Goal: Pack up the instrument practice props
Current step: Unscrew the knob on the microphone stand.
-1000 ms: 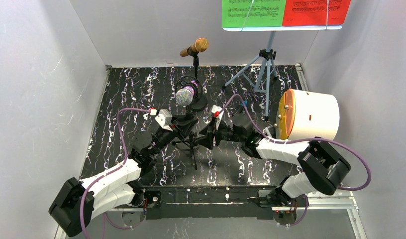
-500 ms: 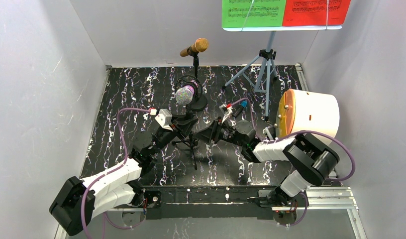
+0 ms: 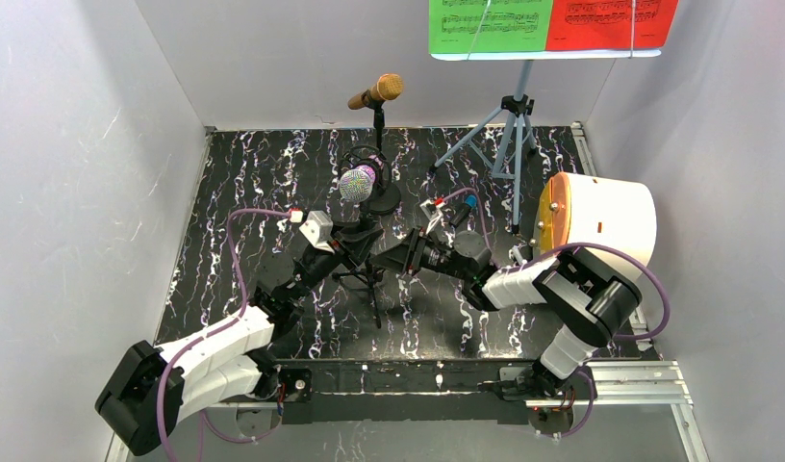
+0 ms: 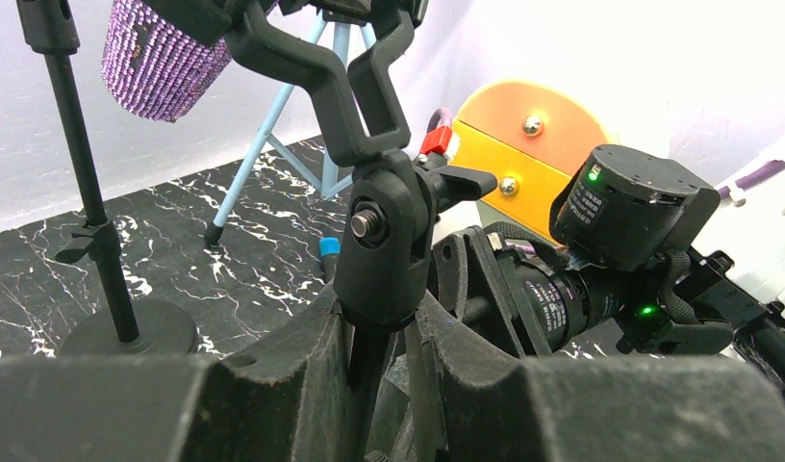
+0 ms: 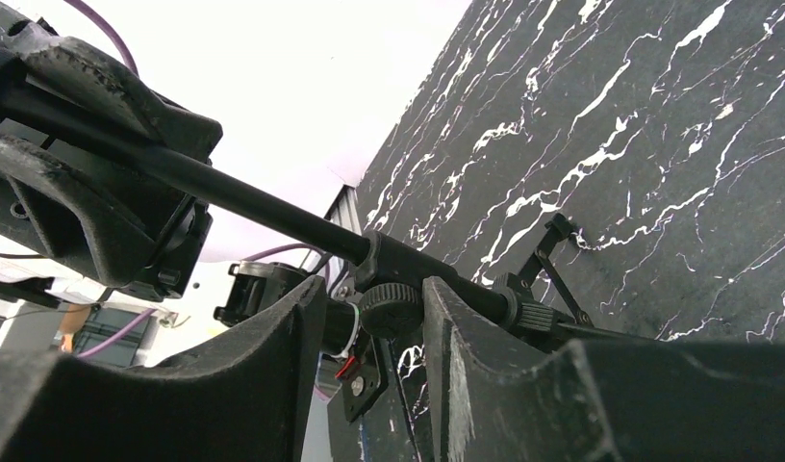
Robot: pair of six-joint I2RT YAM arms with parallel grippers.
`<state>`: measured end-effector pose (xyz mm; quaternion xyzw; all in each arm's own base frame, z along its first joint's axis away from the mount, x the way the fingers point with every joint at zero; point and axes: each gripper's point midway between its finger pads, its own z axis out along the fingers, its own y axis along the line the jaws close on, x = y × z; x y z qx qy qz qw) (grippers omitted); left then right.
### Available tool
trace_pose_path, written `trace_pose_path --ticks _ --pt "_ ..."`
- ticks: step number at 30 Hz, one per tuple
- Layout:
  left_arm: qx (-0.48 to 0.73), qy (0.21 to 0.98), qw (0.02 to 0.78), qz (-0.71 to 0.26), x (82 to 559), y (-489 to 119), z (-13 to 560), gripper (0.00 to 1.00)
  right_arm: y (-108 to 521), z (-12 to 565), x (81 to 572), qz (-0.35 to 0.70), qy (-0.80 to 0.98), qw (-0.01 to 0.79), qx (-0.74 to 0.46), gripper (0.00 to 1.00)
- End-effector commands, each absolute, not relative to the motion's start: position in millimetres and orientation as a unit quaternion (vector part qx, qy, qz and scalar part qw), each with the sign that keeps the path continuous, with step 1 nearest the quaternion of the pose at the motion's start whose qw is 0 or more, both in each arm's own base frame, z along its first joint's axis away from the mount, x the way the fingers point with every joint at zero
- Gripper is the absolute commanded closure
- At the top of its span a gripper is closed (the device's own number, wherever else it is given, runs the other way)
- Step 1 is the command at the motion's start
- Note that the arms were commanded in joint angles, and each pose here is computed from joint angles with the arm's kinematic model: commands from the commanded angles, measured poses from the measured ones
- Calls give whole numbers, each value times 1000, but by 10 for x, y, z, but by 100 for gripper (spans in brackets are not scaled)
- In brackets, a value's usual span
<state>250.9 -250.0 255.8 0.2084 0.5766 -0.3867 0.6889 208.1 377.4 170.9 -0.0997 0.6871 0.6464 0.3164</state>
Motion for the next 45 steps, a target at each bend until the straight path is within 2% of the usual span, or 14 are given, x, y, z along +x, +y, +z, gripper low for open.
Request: trace_pose_path --ticks 1,5,7,10,12,13,23,29,35,39,45 --pt "208 643 646 -354 2570 -2429 2041 100 3813 2110 2097 686 637 332 -119 51" --pt "209 643 646 -355 2566 -2432 2038 100 3813 2109 2069 693 635 317 -122 54" --pt "210 643 645 -355 2562 -2434 2033 100 3806 2087 2070 694 636 313 -123 60" --pt "210 642 646 -355 2564 -2435 2040 100 3801 2062 2083 695 637 309 -127 77" --pt "211 642 646 -355 2564 -2434 2040 100 3801 2050 2085 696 634 308 -137 97" --pt "210 642 646 -355 2563 -2434 2044 100 3805 2043 2082 696 633 308 -143 99" --pt "211 639 648 -357 2544 -2427 2070 100 3891 1865 2063 648 625 333 -279 99" --pt "209 635 651 -359 2525 -2414 2108 100 3813 1702 2139 556 602 414 -397 99" --pt "213 635 647 -365 2520 -2441 2113 100 3715 1380 2176 461 561 447 -523 99" --pt "214 635 646 -365 2517 -2445 2103 100 3641 1296 2250 404 531 478 -571 99" --pt "211 639 646 -361 2529 -2433 2078 100 3526 1190 2469 263 489 532 -640 99"
